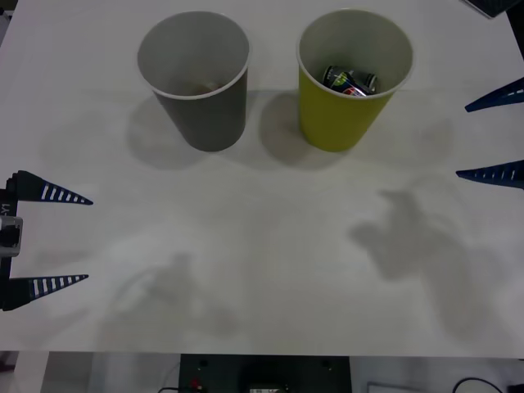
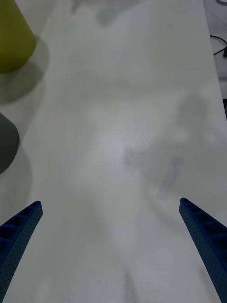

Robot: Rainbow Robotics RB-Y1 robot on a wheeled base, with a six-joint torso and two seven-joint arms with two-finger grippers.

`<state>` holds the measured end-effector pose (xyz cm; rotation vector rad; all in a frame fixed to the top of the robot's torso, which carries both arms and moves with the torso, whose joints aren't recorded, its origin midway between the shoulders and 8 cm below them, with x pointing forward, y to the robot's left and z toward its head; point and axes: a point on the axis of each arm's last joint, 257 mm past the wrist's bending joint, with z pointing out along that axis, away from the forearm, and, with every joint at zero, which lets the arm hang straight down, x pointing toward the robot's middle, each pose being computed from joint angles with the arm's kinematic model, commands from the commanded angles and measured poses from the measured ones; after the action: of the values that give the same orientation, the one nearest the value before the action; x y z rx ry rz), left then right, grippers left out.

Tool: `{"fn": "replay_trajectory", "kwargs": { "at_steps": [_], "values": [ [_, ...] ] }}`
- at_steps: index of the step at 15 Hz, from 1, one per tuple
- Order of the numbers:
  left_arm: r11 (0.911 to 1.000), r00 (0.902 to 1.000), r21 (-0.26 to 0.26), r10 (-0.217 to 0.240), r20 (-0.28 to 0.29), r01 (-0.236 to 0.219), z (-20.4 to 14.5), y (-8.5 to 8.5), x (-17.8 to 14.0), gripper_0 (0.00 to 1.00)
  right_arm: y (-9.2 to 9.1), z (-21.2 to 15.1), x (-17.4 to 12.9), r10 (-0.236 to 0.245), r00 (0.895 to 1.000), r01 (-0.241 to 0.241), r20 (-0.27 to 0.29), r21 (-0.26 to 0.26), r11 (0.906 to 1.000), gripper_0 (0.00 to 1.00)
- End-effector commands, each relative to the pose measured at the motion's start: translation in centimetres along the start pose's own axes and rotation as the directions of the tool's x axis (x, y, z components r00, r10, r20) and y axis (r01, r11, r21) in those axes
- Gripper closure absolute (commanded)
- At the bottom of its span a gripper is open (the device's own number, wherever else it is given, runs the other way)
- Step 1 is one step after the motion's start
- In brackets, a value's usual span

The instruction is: Put the can into the green bin and the plastic bottle into the gray bin

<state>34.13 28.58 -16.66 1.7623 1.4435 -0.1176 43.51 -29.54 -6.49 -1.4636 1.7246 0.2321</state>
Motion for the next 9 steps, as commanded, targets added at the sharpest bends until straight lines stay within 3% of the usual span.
{"fn": "replay_trajectory", "kwargs": {
  "at_steps": [1, 9],
  "values": [
    [1.0, 1.0, 0.0, 0.0, 0.0, 0.0, 0.0, 0.0, 0.0, 0.0, 1.6, -0.4, 1.9, -0.027, 1.0, 0.027, 0.012, -0.016, 0.9995, 0.0],
    [1.0, 1.0, 0.0, 0.0, 0.0, 0.0, 0.0, 0.0, 0.0, 0.0, 6.2, 0.0, 7.0, -0.109, 0.994, 0.109, 0.004, -0.078, 0.991, 0.0]
  ]
}}
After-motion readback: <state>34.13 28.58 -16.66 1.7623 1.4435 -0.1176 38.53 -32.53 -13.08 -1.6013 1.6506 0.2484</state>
